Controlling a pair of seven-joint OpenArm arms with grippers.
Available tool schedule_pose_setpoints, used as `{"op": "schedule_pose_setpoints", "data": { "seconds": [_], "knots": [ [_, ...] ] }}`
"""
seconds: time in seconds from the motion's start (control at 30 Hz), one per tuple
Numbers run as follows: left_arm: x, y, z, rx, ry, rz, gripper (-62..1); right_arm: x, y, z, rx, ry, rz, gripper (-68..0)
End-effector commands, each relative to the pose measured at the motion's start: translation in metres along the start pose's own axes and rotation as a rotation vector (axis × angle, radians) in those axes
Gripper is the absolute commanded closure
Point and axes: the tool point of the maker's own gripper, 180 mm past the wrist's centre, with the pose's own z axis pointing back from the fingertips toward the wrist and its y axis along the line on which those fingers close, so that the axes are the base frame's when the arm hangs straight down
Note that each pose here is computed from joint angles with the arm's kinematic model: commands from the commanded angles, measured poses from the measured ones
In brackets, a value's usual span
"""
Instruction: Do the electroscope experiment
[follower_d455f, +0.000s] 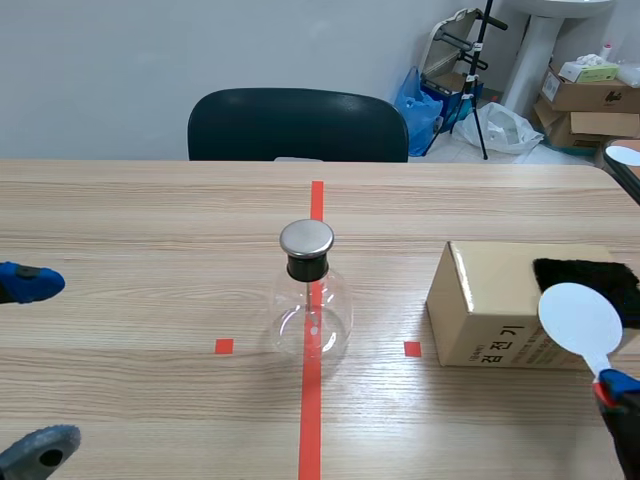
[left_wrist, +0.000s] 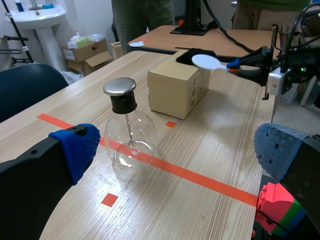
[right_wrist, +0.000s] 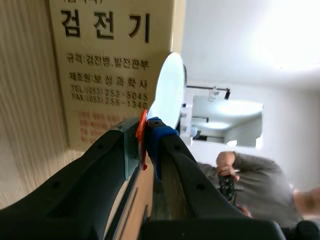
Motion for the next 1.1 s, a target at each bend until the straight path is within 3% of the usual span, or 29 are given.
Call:
{"op": "schedule_pose_setpoints", "data": {
  "seconds": [0.0, 0.03, 0.07, 0.13, 0.17, 0.27, 0.3, 0.4, 0.43, 0.53, 0.67, 1.07],
  "knots": [
    [0.008, 0.001, -0.001, -0.003, -0.028, 0.0, -62.3, -0.032, -0.012, 0.005, -0.054, 0.158, 0.033, -1.0],
    [0.008, 0.001, -0.001, -0.003, -0.028, 0.0, -62.3, -0.036, -0.012, 0.006, -0.047, 0.18, 0.042, -1.0],
    [0.008, 0.001, -0.001, -0.003, -0.028, 0.0, -62.3, -0.03, -0.01, 0.005, -0.039, 0.141, 0.052, -1.1],
    [0.008, 0.001, -0.001, -0.003, -0.028, 0.0, -62.3, -0.005, -0.01, 0.0, -0.041, 0.001, 0.058, -1.1],
    [0.008, 0.001, -0.001, -0.003, -0.028, 0.0, -62.3, -0.002, -0.011, -0.001, -0.046, -0.008, 0.056, -1.0],
    [0.008, 0.001, -0.002, -0.002, -0.032, -0.002, -62.3, -0.034, -0.013, 0.003, -0.055, 0.171, 0.04, -1.0],
    [0.009, 0.001, -0.002, -0.002, -0.033, -0.003, -62.3, -0.036, -0.013, 0.003, -0.053, 0.177, 0.044, -1.0],
    [0.009, 0.001, -0.002, -0.002, -0.033, -0.003, -62.3, -0.016, -0.012, -0.001, -0.051, 0.068, 0.053, -1.0],
    [0.009, 0.001, -0.002, -0.002, -0.033, -0.003, -62.3, -0.017, -0.012, -0.001, -0.052, 0.076, 0.051, -1.0],
    [0.009, 0.001, -0.002, -0.002, -0.033, -0.003, -62.3, -0.042, -0.014, 0.003, -0.057, 0.214, 0.047, -1.0],
    [0.009, 0.001, -0.002, -0.002, -0.032, -0.003, -62.3, -0.031, -0.013, -0.002, -0.052, 0.149, 0.062, -1.0],
    [0.008, 0.001, -0.002, -0.002, -0.027, -0.002, -62.3, -0.029, -0.012, -0.003, -0.04, 0.126, 0.083, -1.0]
  ]
}}
